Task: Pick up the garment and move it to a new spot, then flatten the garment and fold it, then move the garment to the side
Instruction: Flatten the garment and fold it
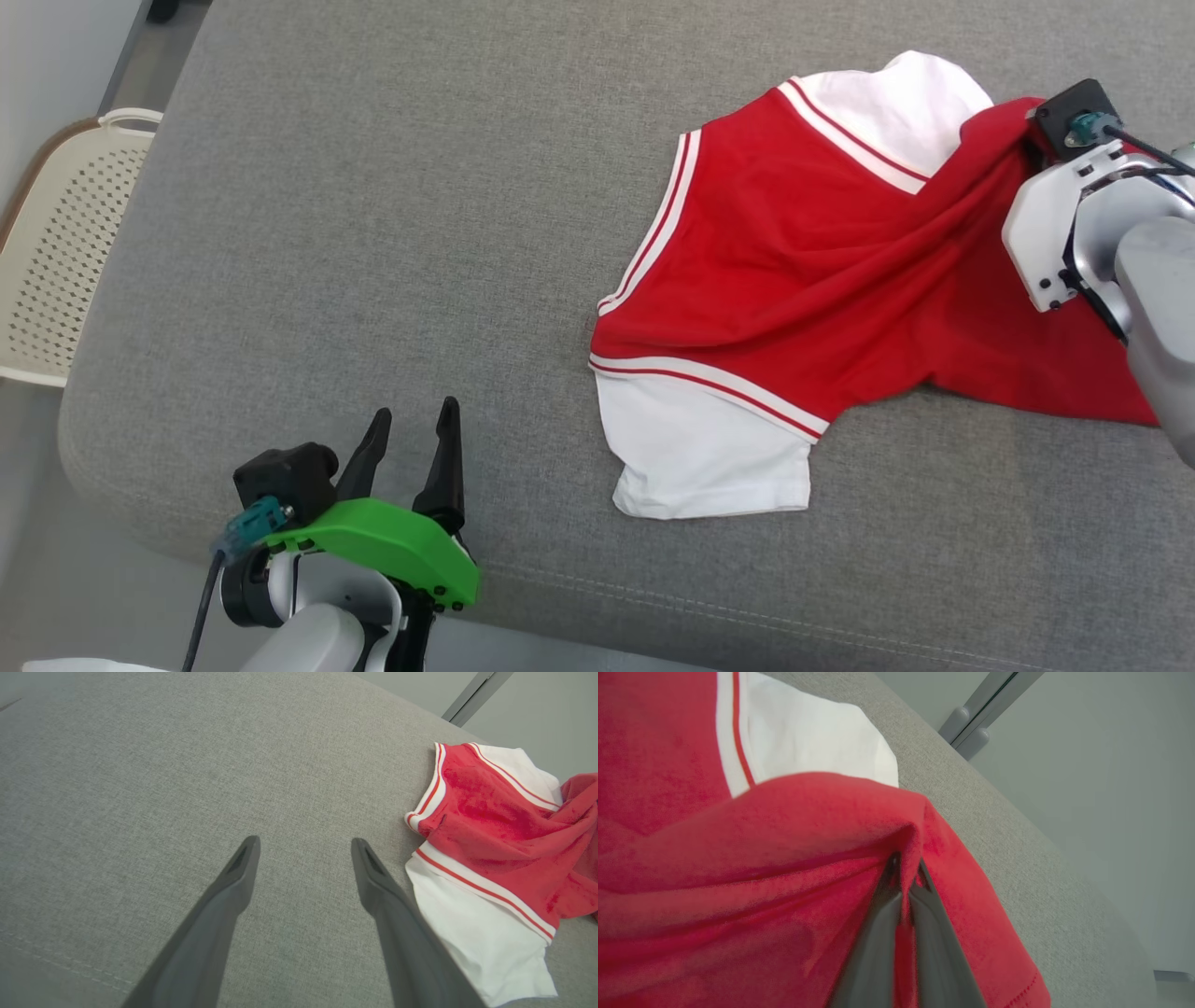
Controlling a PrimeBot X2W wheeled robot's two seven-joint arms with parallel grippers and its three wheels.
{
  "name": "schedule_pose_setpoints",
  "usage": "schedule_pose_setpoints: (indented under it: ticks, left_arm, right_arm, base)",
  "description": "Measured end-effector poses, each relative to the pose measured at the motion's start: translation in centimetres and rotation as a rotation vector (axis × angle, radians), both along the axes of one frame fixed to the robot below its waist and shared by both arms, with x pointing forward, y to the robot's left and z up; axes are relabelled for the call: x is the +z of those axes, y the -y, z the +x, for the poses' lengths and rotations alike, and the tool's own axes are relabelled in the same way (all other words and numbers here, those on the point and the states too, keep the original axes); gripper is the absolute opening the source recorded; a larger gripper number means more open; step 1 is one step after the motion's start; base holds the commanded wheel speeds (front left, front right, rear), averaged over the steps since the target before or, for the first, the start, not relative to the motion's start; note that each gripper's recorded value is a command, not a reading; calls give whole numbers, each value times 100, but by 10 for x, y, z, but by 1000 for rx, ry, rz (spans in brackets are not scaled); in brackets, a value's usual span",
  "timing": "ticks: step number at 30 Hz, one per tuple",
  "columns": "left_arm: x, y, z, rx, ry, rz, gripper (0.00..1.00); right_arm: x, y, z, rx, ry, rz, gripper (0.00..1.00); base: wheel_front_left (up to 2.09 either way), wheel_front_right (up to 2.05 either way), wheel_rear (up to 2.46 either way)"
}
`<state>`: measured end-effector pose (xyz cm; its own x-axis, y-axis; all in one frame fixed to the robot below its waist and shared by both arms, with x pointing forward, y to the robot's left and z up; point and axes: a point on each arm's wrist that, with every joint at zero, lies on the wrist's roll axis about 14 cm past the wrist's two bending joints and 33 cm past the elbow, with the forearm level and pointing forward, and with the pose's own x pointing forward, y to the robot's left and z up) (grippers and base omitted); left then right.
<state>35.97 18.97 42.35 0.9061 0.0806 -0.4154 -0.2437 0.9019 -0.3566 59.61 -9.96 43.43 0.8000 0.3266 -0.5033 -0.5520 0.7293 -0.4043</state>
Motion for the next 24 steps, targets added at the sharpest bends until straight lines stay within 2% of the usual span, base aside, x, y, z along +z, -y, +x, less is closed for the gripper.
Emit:
schedule_pose_setpoints:
  ticks: [1, 5, 10, 15, 18, 24]
  left_arm:
    - [0, 2, 1, -8, 1, 1, 100]
    - [0, 11, 8, -42, 11, 1, 100]
    - [6, 26, 19, -100, 39, 4, 100]
    - [15, 46, 31, -171, 77, 4, 100]
    - [20, 58, 35, -212, 100, 6, 100]
    - [40, 75, 41, -268, 180, 12, 100]
  right_arm:
    - [-1, -3, 0, 8, 2, 1, 100]
    - [6, -5, 1, 20, 41, 33, 100]
    - [18, 18, -4, -21, 75, 71, 100]
    - [45, 44, -11, -103, 144, 196, 100]
    - [63, 57, -20, -156, 203, 322, 100]
    - [83, 82, -52, -190, 280, 384, 100]
  base:
    - [0, 0, 0]
    - [0, 0, 0]
    - [0, 0, 0]
    - [0, 0, 0]
    - [0, 0, 0]
    - [0, 0, 0]
